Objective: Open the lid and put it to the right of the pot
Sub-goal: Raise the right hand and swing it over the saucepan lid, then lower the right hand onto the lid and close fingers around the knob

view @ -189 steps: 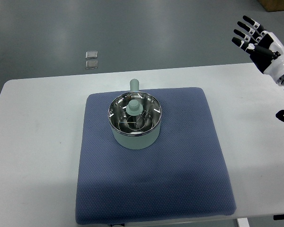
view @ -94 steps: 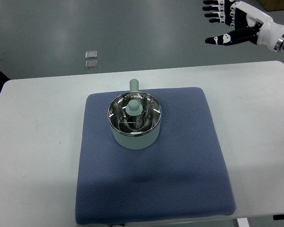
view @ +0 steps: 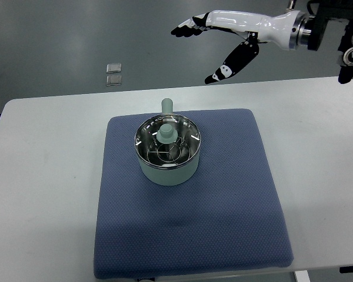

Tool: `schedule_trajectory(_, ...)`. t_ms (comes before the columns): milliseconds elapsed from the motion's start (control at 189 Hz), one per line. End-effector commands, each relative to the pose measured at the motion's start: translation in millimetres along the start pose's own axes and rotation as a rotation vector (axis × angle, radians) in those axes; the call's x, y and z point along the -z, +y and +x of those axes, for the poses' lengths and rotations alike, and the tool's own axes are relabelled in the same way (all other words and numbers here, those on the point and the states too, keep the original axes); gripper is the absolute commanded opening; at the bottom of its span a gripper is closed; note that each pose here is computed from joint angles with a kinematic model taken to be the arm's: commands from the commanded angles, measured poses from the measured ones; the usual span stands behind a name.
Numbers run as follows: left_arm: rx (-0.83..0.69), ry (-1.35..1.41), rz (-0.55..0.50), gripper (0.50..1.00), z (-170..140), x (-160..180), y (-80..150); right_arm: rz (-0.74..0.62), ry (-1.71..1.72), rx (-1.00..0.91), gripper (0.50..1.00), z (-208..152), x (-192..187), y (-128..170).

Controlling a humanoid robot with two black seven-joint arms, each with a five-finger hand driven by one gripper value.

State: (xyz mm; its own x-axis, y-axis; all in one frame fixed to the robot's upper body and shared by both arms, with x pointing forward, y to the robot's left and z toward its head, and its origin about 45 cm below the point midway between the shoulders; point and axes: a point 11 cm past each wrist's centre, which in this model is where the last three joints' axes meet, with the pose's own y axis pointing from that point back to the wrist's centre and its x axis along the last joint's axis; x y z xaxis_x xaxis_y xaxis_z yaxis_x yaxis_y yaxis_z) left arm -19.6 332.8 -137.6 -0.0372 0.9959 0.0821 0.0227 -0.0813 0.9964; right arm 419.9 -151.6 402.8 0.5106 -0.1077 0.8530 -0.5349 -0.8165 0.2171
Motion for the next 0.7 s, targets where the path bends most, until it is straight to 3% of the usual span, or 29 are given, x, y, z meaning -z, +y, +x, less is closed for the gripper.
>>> schedule_trajectory(0, 0.0, 0.0, 0.0, 1.0, 0, 0, 0, 0.016, 0.128, 0.064, 0.889, -14, 19, -27)
schedule_trajectory(239, 0.0, 0.0, 0.0, 1.0, 0, 0, 0, 0.038, 0.224, 0.131, 0.883, -50, 33, -59)
schedule_trajectory(694, 0.0, 0.0, 0.0, 1.0, 0, 0, 0, -0.052, 0.286, 0.224, 0.881, -90, 7, -70)
